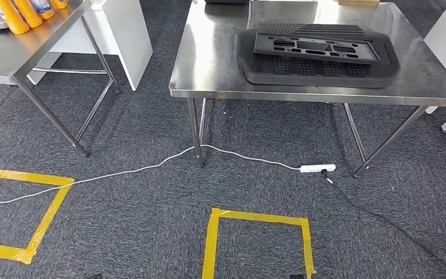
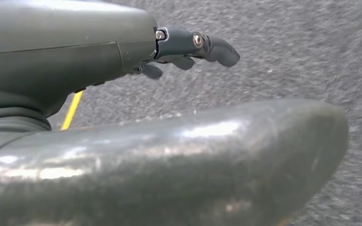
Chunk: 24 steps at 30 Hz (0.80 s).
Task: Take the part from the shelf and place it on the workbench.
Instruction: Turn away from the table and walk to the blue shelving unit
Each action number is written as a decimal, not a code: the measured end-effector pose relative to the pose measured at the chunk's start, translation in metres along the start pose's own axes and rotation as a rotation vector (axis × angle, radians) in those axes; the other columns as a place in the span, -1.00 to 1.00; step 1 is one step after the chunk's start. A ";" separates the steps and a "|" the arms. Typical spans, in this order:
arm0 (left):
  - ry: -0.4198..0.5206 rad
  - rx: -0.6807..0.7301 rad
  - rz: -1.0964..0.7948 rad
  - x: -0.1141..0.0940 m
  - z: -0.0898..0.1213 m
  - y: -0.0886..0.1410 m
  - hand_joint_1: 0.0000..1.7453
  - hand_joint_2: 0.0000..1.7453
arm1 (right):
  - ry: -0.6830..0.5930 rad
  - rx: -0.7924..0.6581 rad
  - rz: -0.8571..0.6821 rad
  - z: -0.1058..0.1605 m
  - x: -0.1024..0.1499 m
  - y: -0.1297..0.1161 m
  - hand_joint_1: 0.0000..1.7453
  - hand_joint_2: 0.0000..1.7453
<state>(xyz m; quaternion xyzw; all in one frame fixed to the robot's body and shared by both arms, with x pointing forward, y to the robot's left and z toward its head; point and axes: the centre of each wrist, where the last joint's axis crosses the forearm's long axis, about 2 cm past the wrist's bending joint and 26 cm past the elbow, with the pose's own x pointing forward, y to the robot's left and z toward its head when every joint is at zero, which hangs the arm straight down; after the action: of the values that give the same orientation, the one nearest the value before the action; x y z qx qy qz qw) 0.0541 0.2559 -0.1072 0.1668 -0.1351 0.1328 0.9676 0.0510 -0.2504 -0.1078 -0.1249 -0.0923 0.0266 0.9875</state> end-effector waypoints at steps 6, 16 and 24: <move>0.087 -0.106 -0.066 -0.001 0.002 -0.005 -1.00 -1.00 | 0.048 0.034 0.121 -0.002 -0.001 -0.004 -1.00 -1.00; 0.127 -0.086 -0.113 0.000 0.003 -0.008 -1.00 -1.00 | 0.030 0.055 0.242 -0.006 0.000 -0.016 -1.00 -1.00; 0.121 -0.066 -0.127 -0.001 0.004 -0.009 -1.00 -1.00 | -0.003 0.056 0.320 -0.007 -0.001 -0.019 -1.00 -1.00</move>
<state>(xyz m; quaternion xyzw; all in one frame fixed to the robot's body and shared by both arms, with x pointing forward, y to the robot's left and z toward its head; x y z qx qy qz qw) 0.0551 0.2460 -0.1066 0.1349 -0.0700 0.0766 0.9854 0.0518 -0.2700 -0.1095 -0.1104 -0.0719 0.1861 0.9736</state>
